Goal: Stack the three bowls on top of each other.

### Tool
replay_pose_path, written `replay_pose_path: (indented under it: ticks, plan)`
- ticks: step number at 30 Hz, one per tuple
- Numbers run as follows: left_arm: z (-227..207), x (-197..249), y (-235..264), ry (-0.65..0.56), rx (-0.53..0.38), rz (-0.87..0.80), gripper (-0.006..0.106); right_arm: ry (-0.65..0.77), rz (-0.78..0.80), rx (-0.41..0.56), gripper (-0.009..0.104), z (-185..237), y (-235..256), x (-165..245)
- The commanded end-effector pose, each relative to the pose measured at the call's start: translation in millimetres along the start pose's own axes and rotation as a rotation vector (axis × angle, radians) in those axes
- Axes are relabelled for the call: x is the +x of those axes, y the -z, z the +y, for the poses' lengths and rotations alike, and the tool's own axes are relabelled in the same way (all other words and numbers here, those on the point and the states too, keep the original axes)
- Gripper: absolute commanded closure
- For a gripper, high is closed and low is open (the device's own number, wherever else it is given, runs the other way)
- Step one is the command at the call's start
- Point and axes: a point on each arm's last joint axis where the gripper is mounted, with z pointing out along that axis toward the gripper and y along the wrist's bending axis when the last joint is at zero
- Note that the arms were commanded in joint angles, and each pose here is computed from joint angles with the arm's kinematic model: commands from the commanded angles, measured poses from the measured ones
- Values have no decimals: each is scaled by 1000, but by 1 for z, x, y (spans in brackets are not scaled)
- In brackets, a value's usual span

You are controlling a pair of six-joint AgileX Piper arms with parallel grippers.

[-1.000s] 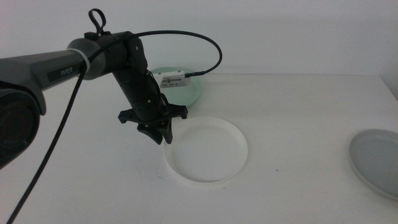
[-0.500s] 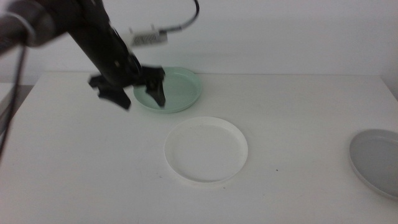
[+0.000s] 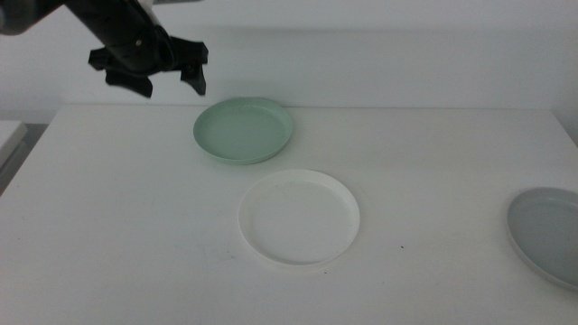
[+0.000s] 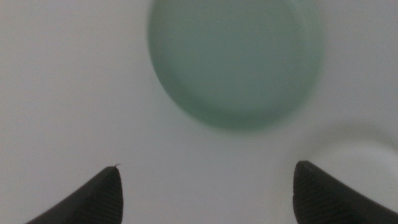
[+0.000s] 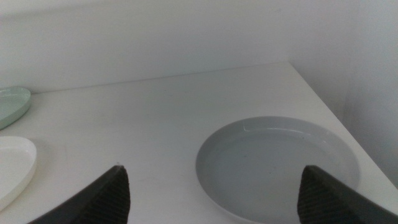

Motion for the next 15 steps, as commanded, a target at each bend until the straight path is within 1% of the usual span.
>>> replay_pose_path:
  ticks: [1,4,7,11,15]
  plan:
    - [11,-17,-13,28,-18,-34,7,9,-9,-2,2,0,0,0]
    - [22,-37,-41,43,-20,-58,7,9,-9,-2,2,0,0,0]
    - [31,-47,-74,55,-24,-65,7,9,-9,-2,2,0,0,0]
    - [40,-44,-125,62,-36,-39,7,9,-9,-2,2,0,0,0]
    - [46,-33,-171,81,-30,-8,7,9,-9,-2,2,0,0,0]
